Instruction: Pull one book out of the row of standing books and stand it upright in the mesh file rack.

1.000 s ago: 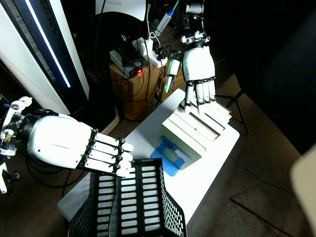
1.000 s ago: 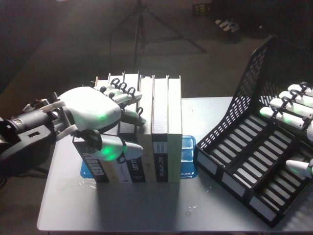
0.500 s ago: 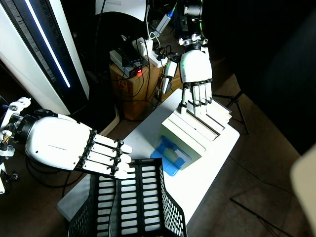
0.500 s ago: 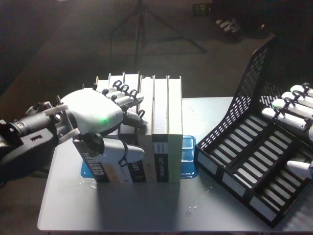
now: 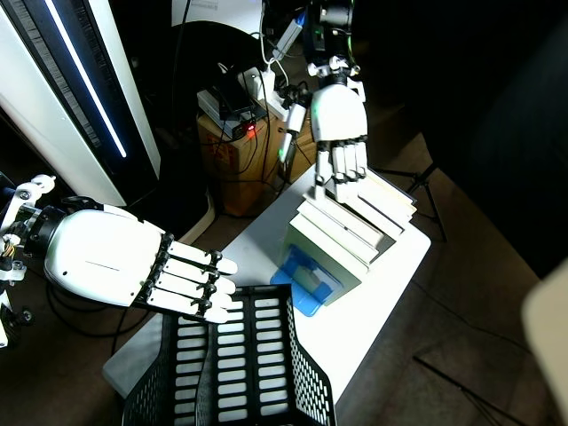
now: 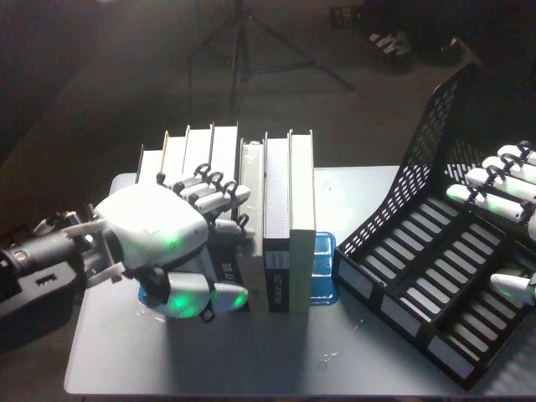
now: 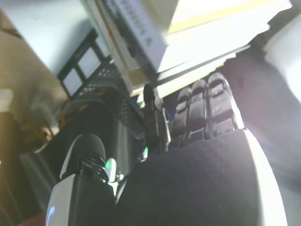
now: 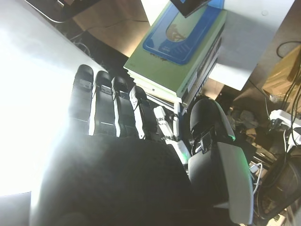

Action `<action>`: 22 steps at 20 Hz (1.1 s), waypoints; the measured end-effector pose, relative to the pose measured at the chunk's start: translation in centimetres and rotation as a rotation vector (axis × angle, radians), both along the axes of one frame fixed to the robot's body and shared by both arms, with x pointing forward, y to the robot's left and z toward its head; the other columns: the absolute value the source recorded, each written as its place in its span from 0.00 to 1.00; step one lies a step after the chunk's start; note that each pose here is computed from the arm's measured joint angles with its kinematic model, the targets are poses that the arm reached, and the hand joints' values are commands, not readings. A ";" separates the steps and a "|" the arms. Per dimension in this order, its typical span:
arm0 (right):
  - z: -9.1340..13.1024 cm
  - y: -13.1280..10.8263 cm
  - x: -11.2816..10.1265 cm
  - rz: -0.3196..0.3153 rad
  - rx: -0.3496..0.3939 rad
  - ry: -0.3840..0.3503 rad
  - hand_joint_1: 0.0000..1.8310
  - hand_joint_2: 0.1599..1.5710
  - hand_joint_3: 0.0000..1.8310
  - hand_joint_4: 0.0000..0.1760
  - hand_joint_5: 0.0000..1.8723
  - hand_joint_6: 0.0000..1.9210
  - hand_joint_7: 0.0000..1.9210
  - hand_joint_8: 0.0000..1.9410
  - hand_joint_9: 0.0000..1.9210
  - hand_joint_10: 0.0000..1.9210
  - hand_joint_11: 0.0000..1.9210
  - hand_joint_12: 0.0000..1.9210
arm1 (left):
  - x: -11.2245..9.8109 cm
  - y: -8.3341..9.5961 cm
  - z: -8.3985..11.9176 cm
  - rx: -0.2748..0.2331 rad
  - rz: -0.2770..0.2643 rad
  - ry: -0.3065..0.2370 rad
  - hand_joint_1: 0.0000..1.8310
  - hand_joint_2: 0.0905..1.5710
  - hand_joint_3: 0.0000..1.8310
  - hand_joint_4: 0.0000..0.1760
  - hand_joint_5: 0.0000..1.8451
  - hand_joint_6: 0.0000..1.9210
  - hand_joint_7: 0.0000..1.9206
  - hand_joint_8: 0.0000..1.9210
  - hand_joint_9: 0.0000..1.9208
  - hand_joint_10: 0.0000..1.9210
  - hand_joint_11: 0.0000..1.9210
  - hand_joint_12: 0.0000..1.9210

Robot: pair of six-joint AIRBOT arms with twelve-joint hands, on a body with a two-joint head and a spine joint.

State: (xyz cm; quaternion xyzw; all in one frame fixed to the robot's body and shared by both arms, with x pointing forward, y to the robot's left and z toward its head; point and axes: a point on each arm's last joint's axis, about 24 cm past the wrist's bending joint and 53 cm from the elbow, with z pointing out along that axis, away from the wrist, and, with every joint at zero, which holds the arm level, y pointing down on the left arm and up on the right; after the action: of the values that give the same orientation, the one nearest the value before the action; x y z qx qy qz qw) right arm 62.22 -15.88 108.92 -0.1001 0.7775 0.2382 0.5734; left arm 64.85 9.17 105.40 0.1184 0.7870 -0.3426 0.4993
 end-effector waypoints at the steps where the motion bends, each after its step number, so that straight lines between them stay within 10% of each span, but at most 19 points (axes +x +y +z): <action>1: 0.0 0.1 -0.1 0.001 0.001 0.001 0.10 0.82 0.00 0.22 0.00 0.00 0.00 0.00 0.00 0.00 0.00 0.00 | -0.3 0.0 -0.1 -0.002 -0.003 0.003 0.00 0.76 0.00 0.64 0.30 0.00 0.00 0.00 0.00 0.00 0.00 0.00; 5: 0.0 0.0 -0.1 0.000 0.001 0.000 0.10 0.81 0.00 0.41 0.00 0.00 0.00 0.00 0.00 0.00 0.00 0.00 | -2.0 0.4 -0.6 -0.022 -0.014 0.030 0.00 0.77 0.00 0.47 0.29 0.00 0.00 0.00 0.00 0.00 0.00 0.00; 13: -0.1 -0.1 -0.1 -0.008 0.007 0.007 0.09 0.81 0.00 0.30 0.00 0.00 0.00 0.00 0.00 0.00 0.01 0.00 | -6.5 0.0 -3.3 -0.024 -0.060 0.104 0.00 0.78 0.01 0.24 0.28 0.00 0.00 0.00 0.00 0.00 0.00 0.00; 16: -0.2 -0.1 -0.1 -0.011 0.010 0.010 0.09 0.81 0.00 0.18 0.00 0.00 0.00 0.00 0.00 0.00 0.00 0.00 | -7.3 -0.1 -3.6 -0.027 -0.070 0.113 0.00 0.78 0.00 0.29 0.28 0.00 0.00 0.00 0.00 0.00 0.00 0.00; 19: -0.5 -0.3 -0.2 -0.014 0.007 0.017 0.11 0.80 0.00 0.35 0.00 0.00 0.00 0.00 0.00 0.00 0.00 0.00 | -7.6 -0.3 -3.1 -0.063 -0.076 0.123 0.00 0.80 0.01 0.32 0.21 0.00 0.00 0.00 0.00 0.00 0.00 0.00; 22: -0.4 -0.2 -0.4 -0.010 0.006 0.016 0.11 0.82 0.00 0.18 0.00 0.00 0.00 0.00 0.00 0.00 0.00 0.00 | -7.8 0.8 -2.1 -0.089 -0.061 0.124 0.00 0.82 0.01 0.25 0.12 0.00 0.00 0.00 0.00 0.00 0.00 0.00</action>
State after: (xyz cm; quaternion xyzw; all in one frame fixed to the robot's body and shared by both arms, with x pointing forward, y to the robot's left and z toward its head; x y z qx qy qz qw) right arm 61.84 -16.04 108.49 -0.0928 0.7819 0.2385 0.5684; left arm 57.01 9.98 103.27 0.0985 0.7964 -0.3988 0.4439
